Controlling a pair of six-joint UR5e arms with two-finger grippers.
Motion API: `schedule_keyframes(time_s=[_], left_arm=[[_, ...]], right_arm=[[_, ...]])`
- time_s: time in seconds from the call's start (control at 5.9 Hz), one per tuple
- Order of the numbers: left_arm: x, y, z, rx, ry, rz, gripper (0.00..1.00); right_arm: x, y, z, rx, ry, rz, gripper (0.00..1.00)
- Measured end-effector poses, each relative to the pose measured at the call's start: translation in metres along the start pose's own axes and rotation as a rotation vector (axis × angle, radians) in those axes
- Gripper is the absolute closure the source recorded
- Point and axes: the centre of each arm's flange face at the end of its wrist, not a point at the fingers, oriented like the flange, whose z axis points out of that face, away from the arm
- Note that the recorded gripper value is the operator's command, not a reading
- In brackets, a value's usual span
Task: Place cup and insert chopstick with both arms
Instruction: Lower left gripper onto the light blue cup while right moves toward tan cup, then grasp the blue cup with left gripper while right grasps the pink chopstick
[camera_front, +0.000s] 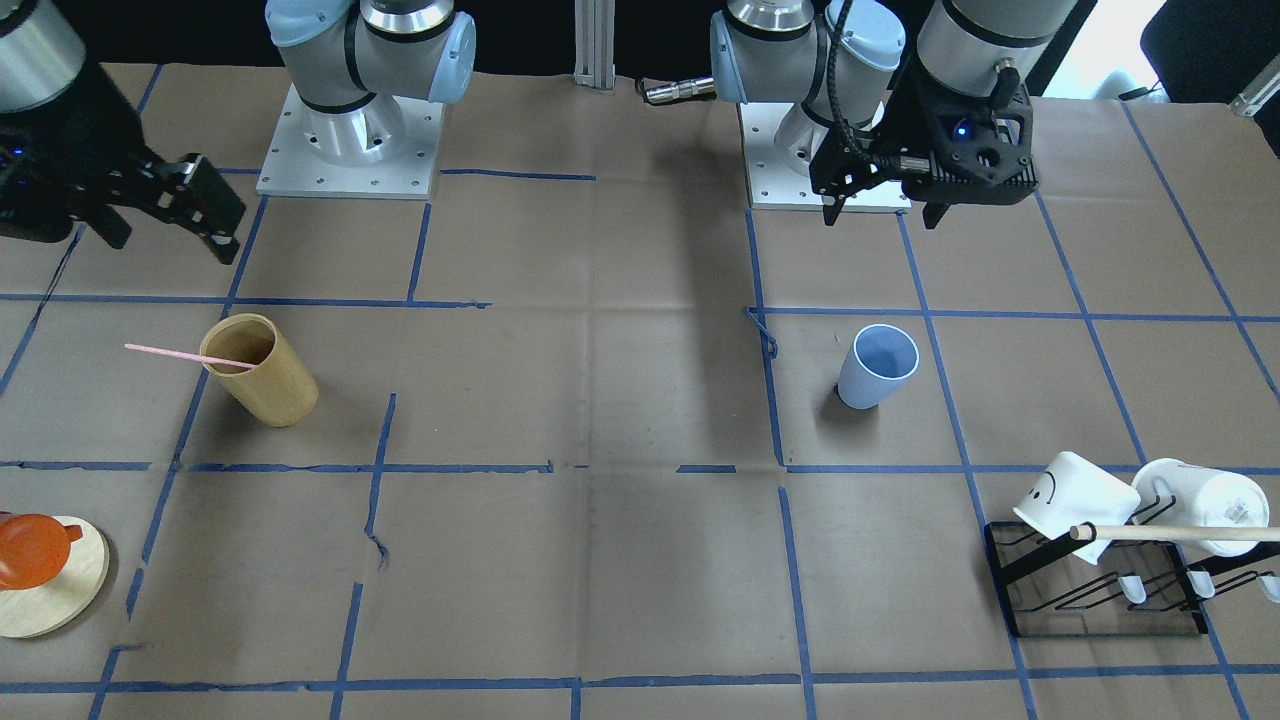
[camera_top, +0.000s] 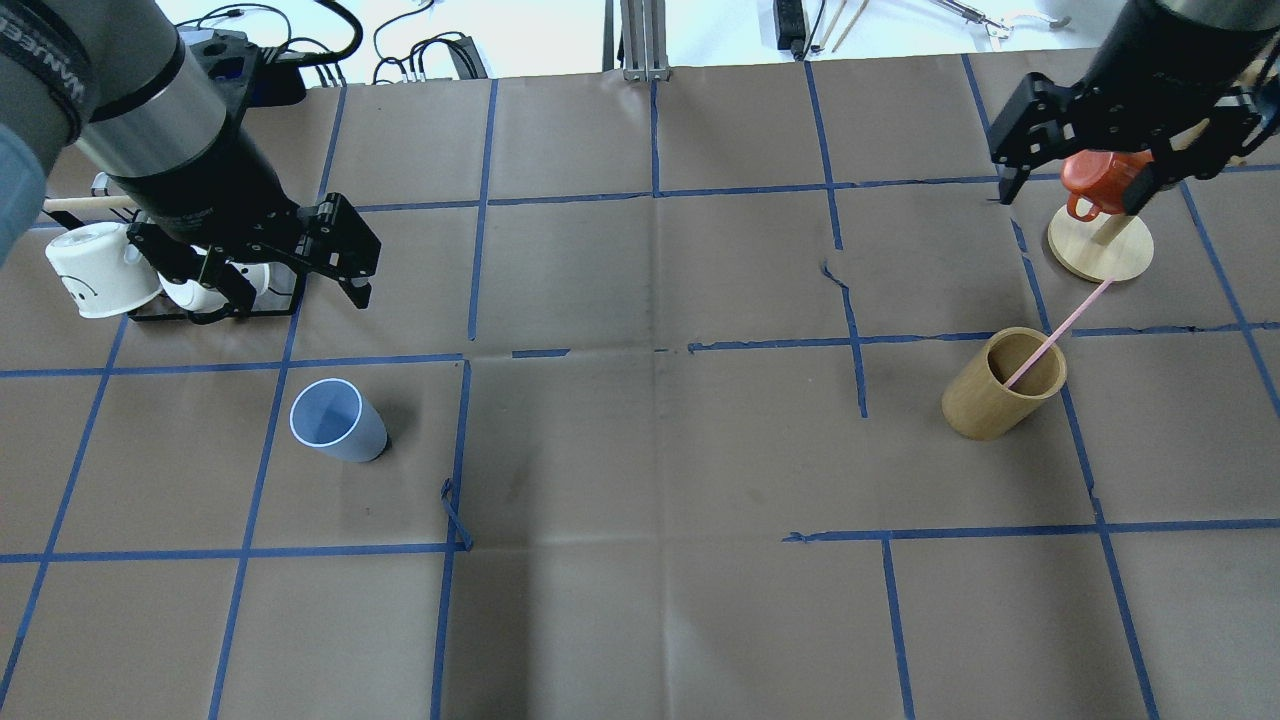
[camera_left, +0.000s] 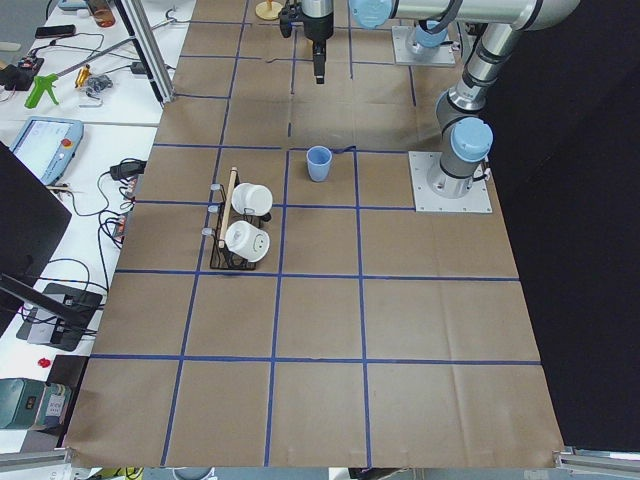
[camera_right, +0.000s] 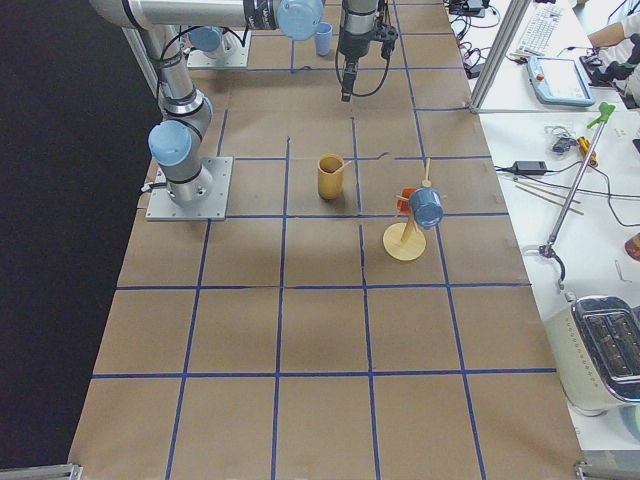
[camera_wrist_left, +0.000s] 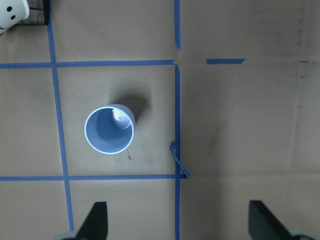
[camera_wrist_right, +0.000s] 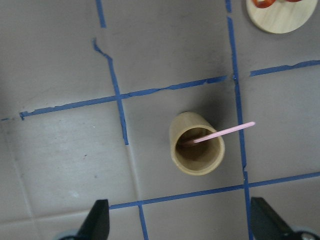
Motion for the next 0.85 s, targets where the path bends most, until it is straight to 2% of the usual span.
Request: schedule_keyframes(time_s=[0.17, 0.51, 0.68, 0.85], left_arm=[[-0.016, -0.014, 0.025, -0.018, 0.0, 0.019, 0.03], [-0.044, -0.024, 0.124, -0.044, 0.008, 0.03, 0.04], [-0.055, -0.018, 0.177, -0.041, 0.01, 0.019, 0.18], [-0.059, -0.014, 0.213, -0.055, 0.014, 0.016, 0.57]], right_arm=[[0.034, -0.009, 0.008, 0.019, -0.002, 0.003, 0.0], [0.056, -0.019, 0.052, 0.103, 0.025, -0.002, 0.01], [0.059, -0.017, 0.083, 0.122, 0.044, 0.0, 0.03], [0.06, -0.011, 0.114, 0.131, 0.061, 0.007, 0.0]])
